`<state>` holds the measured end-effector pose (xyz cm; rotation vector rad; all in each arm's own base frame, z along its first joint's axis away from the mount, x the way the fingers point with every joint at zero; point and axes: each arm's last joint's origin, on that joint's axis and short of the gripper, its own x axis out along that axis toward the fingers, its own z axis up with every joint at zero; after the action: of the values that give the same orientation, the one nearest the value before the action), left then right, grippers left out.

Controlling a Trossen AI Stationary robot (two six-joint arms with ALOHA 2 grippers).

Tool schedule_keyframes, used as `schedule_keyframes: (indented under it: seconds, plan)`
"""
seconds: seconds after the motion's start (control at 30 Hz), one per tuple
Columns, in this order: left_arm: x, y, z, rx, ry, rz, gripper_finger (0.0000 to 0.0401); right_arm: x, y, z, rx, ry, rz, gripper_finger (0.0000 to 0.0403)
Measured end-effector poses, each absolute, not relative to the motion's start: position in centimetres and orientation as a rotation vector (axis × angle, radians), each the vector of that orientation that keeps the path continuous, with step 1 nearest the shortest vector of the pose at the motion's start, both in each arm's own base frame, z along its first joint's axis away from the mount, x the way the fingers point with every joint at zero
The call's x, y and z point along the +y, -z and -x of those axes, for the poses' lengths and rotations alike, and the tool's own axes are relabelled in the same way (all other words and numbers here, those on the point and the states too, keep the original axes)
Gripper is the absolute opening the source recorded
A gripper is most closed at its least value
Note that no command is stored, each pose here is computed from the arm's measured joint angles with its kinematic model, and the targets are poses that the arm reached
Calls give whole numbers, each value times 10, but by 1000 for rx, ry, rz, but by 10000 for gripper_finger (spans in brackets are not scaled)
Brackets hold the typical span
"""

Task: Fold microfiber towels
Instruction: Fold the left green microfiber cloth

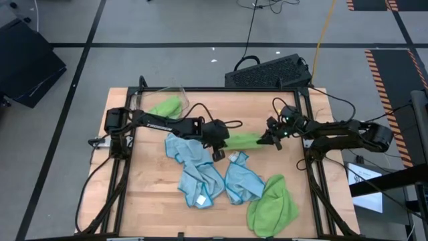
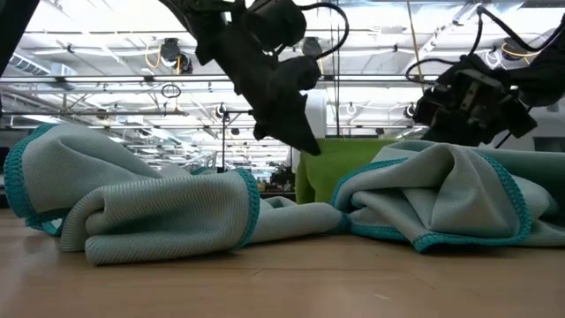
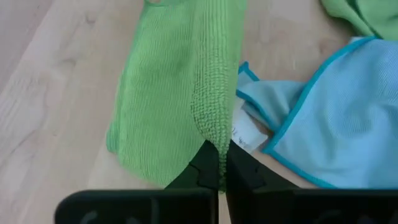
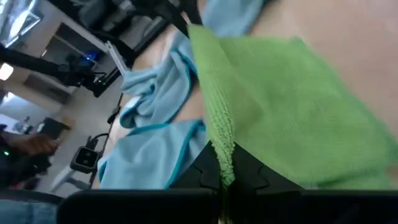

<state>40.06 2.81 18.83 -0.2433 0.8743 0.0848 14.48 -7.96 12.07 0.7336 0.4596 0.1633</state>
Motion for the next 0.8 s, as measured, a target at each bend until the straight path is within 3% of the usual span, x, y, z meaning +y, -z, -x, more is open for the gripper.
schedule_keyframes:
  seconds: [0.5,0.67,0.8]
  plan:
    - [63,-183,-401,837,-209,196,19,-83,-110,-140,555,122,-795,2]
    - [65,-179,-398,854,-160,257,9,-80,-112,-141,546,-10,-841,2]
    - [54,-185,-400,826,37,401,12,-73,-115,-143,554,-196,-955,2]
